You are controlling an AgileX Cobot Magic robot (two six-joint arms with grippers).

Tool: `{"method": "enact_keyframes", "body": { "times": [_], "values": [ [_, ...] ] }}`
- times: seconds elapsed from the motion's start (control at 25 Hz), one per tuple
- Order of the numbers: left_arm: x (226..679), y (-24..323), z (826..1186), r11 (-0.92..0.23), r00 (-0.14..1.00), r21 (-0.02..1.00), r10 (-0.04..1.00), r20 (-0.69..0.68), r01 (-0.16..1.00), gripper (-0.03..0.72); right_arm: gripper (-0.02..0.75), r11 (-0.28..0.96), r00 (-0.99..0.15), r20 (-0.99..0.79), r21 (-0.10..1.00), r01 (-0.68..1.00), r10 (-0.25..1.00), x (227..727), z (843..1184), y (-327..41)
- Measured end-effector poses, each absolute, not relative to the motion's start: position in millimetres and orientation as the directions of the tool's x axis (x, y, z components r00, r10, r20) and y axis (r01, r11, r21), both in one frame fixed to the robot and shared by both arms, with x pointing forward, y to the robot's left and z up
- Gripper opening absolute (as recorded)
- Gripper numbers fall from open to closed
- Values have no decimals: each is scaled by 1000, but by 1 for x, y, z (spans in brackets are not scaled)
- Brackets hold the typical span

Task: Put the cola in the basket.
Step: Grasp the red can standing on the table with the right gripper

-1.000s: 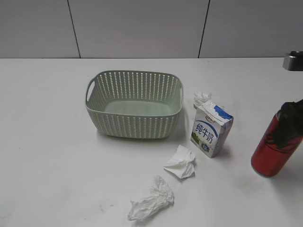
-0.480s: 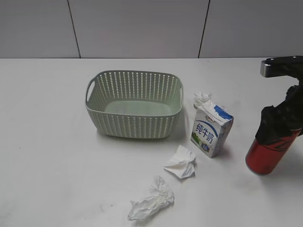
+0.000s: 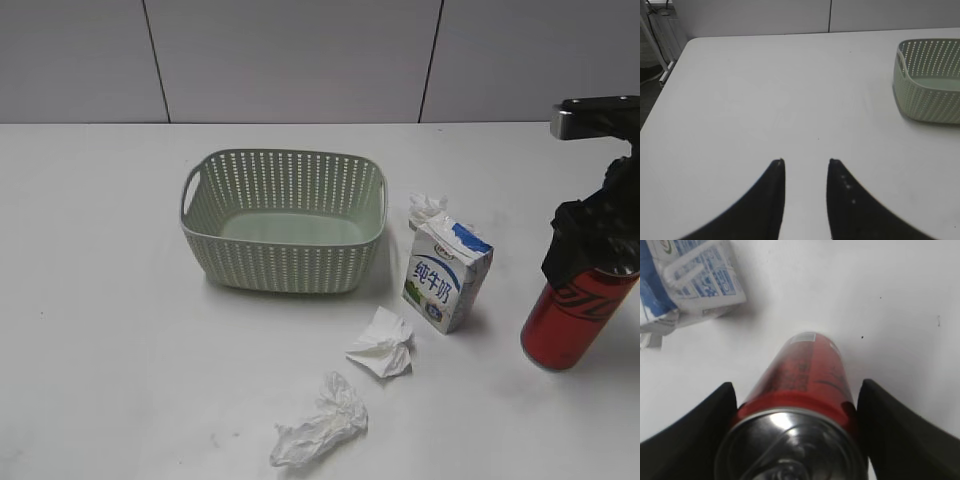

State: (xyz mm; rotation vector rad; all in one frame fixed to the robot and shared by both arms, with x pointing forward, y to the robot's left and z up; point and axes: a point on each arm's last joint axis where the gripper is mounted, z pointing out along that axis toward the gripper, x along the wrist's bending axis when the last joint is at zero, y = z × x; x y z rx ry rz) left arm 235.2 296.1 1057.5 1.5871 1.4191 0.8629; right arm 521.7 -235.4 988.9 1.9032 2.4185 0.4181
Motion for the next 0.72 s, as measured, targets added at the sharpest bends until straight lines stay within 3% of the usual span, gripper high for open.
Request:
{"method": "enact_keyframes", "body": {
  "times": [0.28, 0.48, 0.72],
  "values": [
    [235, 296, 1058, -29, 130, 903, 991, -30, 429, 229, 568, 223, -239, 150, 119, 968, 959, 520, 975, -235],
    [235, 296, 1058, -29, 130, 903, 991, -30, 429, 229, 572, 213, -226, 153, 98, 972, 962, 521, 973, -235],
    [235, 296, 1058, -29, 130, 903, 991, -30, 429, 229, 519, 183, -188, 162, 45, 982, 969, 521, 978, -235]
  ]
}}
